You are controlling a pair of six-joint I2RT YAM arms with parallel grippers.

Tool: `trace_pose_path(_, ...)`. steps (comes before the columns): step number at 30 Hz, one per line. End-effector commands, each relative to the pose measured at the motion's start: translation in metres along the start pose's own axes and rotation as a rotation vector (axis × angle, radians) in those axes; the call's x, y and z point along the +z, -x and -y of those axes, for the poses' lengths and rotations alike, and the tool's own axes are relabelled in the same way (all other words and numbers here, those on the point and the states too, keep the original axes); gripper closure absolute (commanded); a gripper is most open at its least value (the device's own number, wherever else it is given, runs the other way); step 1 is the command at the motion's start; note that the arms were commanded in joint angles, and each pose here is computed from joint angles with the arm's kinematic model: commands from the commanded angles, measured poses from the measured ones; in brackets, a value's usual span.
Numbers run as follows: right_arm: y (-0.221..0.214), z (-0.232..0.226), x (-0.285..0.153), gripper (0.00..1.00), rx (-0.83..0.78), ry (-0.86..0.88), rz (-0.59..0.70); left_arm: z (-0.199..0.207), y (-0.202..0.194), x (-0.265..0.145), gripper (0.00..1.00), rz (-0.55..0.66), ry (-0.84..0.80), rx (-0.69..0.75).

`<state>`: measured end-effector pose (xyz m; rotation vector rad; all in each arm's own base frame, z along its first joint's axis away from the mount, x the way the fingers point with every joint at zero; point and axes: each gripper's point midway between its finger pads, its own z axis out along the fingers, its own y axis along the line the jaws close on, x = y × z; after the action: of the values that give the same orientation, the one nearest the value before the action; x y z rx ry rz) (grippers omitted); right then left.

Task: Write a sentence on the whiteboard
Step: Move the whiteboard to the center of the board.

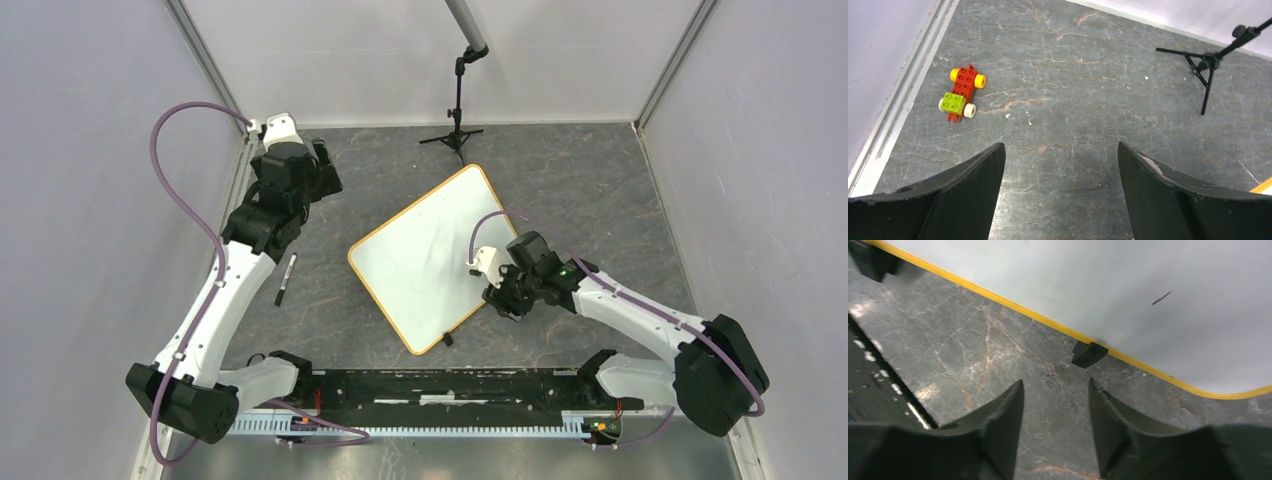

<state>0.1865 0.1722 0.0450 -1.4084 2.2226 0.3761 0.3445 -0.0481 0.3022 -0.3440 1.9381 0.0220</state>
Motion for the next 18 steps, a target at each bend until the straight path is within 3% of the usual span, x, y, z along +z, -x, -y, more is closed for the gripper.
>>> trace_pose_path(1, 0.049, 0.009, -0.035, 0.4, -0.095, 0.008, 0.165, 0.016, 0.02, -0.002, 0.11, 0.027, -0.088, 0.055)
trace_pose_path(6, 0.061, 0.039, -0.052, 0.43, 0.007, -0.035, 0.271, 0.035, 0.015, 0.0, 0.09, -0.02, -0.218, 0.138)
trace_pose_path(10, 0.077, 0.069, -0.075, 0.16, 0.033, -0.054, 0.343, 0.043, 0.008, 0.012, 0.05, -0.101, -0.326, 0.215)
trace_pose_path(18, 0.101, 0.152, -0.135, 0.19, 0.205, -0.056, 0.556, 0.081, -0.03, 0.059, 0.17, -0.303, -0.717, 0.294)
